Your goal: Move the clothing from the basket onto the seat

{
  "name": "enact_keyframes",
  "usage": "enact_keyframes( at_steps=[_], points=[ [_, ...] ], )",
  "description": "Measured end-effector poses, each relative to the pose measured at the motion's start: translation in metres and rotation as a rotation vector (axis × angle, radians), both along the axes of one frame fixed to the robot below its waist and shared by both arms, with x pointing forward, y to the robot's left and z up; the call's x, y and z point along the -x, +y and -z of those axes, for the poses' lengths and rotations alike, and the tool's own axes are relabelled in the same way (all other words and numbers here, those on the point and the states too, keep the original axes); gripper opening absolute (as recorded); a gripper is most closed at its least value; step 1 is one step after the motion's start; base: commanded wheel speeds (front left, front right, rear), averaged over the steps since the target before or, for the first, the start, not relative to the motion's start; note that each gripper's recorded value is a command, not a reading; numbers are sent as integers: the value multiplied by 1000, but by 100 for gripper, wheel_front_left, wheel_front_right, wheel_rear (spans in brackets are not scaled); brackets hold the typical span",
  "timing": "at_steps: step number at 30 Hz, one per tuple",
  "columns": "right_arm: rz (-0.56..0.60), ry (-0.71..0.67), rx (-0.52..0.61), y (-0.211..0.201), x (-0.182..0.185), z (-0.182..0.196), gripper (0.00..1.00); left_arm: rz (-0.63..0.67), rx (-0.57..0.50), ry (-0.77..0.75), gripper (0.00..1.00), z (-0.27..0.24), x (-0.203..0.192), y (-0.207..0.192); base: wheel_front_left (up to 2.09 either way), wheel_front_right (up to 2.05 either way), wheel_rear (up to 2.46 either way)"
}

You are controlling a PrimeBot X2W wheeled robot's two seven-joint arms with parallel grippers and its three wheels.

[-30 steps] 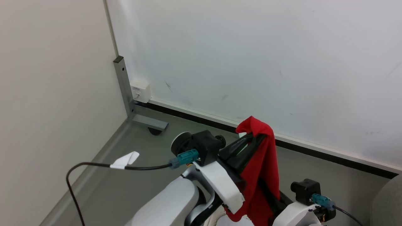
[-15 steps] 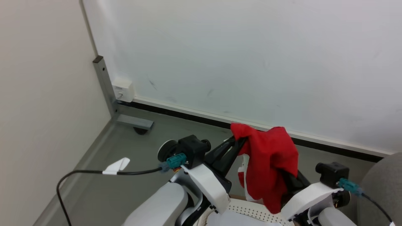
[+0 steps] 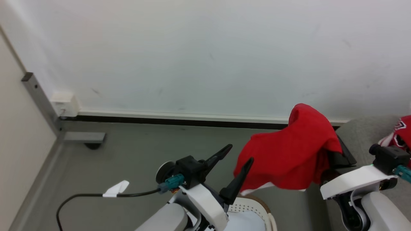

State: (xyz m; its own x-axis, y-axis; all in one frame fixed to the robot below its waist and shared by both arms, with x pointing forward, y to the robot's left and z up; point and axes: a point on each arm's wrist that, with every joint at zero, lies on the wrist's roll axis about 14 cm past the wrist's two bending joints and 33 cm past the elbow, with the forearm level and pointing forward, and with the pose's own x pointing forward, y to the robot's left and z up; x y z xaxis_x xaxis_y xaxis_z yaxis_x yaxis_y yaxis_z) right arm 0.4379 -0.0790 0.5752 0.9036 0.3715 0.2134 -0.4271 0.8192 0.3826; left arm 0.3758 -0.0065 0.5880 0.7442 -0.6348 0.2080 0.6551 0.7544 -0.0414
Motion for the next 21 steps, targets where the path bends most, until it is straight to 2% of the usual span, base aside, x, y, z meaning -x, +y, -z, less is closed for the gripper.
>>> enact_keyframes(
  at_steps=[10, 21],
  points=[
    [267, -64, 48, -112, 19, -16, 0, 149, -21, 52, 100, 23, -2, -55, 0, 0, 0],
    [557, -60, 83, -217, 81, -12, 0, 344, -32, 70, 100, 34, 12, -123, 0, 0, 0]
  ],
)
